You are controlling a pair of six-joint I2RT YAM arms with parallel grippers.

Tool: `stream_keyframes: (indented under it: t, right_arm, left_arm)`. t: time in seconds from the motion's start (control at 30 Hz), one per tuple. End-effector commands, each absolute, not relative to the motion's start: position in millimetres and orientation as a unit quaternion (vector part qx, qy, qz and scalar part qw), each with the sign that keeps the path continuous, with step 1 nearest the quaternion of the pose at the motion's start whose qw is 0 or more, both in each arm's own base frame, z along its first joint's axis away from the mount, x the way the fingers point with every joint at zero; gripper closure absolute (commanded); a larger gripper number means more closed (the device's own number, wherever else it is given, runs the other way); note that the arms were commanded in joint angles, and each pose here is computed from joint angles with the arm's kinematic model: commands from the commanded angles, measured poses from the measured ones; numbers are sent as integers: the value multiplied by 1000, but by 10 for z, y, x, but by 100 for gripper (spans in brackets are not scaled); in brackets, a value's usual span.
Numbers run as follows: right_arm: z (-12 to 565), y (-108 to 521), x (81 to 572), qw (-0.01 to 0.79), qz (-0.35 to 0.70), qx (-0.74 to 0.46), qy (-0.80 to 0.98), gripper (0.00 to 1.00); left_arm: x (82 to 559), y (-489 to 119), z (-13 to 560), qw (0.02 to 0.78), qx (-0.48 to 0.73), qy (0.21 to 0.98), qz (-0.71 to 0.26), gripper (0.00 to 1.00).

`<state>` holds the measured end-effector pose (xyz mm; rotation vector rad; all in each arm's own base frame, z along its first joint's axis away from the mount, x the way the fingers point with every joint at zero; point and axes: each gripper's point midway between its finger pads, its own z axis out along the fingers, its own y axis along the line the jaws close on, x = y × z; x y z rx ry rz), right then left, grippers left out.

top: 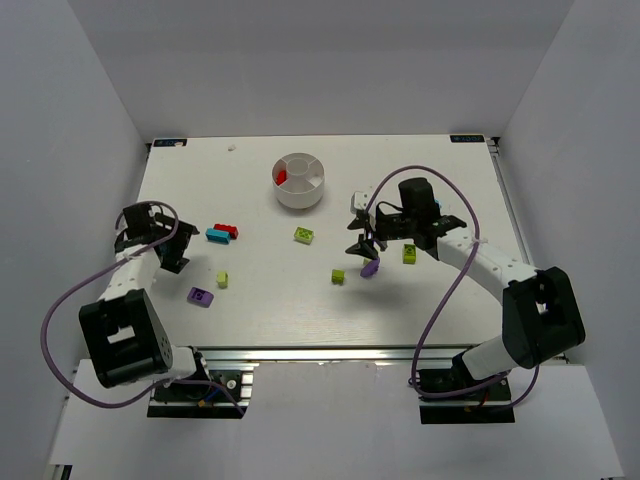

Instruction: Sort the legos into containers by color

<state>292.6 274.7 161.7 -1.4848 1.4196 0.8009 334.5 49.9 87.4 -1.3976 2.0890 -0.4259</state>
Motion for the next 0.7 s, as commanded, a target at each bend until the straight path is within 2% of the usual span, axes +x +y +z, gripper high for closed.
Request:
stream_keyframes:
  t: [0.0, 0.27, 0.57, 0.67]
  right_arm:
    - [1706, 2731, 2901, 467, 312, -609, 560, 33]
    - [1643, 2735, 2916, 466, 311, -611, 560, 33]
    - [1597, 2755, 2956, 465, 311, -612, 559, 33]
    - [1603, 2752, 2964, 466, 310, -612, 559, 33]
  left_arm:
    - [3515, 546, 879, 285, -546, 769, -170, 16]
    - [3872, 584, 783, 270, -550, 768, -188, 23]
    - [4194, 331, 514, 230, -532, 793, -189, 24]
    - [4255, 247, 429, 220, -527, 801, -182, 30]
